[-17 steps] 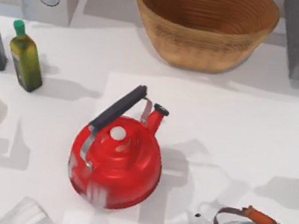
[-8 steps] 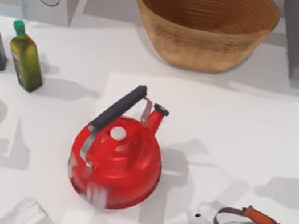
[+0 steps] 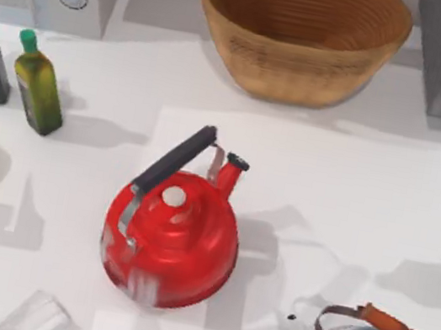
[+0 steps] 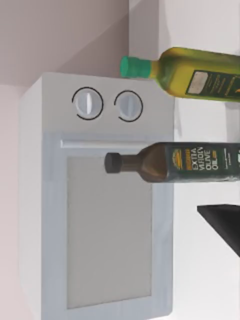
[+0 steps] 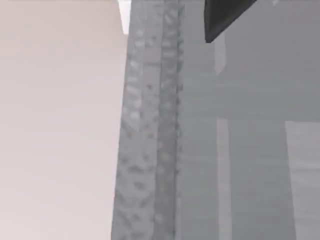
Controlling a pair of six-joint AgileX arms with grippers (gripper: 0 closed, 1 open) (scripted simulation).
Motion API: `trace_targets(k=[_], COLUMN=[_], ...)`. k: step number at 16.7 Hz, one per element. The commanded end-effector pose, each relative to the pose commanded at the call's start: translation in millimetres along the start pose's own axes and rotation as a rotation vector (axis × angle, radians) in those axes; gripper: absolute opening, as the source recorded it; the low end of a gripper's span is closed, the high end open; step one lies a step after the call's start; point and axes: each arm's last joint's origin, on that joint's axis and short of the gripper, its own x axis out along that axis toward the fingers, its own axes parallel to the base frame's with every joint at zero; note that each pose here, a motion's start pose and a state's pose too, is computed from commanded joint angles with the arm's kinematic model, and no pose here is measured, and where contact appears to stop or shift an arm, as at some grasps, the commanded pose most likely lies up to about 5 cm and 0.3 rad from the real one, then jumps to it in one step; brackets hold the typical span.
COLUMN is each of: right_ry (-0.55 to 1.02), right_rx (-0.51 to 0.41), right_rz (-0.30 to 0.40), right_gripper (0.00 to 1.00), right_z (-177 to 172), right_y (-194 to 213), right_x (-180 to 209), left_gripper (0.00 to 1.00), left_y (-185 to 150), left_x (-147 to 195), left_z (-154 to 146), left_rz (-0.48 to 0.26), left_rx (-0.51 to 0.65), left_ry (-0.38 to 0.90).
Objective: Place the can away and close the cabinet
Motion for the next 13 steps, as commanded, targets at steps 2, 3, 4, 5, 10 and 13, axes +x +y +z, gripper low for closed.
trace_targets(k=[2, 3, 4, 5, 10, 13], right_ry=[-0.003, -0.003, -0.003, -0.002, 0.01, 0.016], right_rx=[-0.006, -0.006, -0.005, -0.003, 0.024, 0.036], right_rz=[-0.001, -0.001, 0.0, 0.001, 0.01, 0.017], right_gripper=[1.0, 1.0, 1.0, 1.0, 1.0, 1.0], right_z=[39, 59, 79, 99, 188, 225], right_y=[-8, -10, -11, -10, 6, 22], right_x=[5, 6, 7, 6, -6, -17], left_gripper=[1.0, 1.0, 1.0, 1.0, 1.0, 1.0], left_y=[0, 0, 0, 0, 0, 0], left_x=[0, 0, 0, 0, 0, 0], left_z=[0, 0, 0, 0, 0, 0], left_rz=[0.0, 0.0, 0.0, 0.0, 0.0, 0.0], left_rx=[0.0, 0.0, 0.0, 0.0, 0.0, 0.0], left_ry=[0.0, 0.0, 0.0, 0.0, 0.0, 0.0])
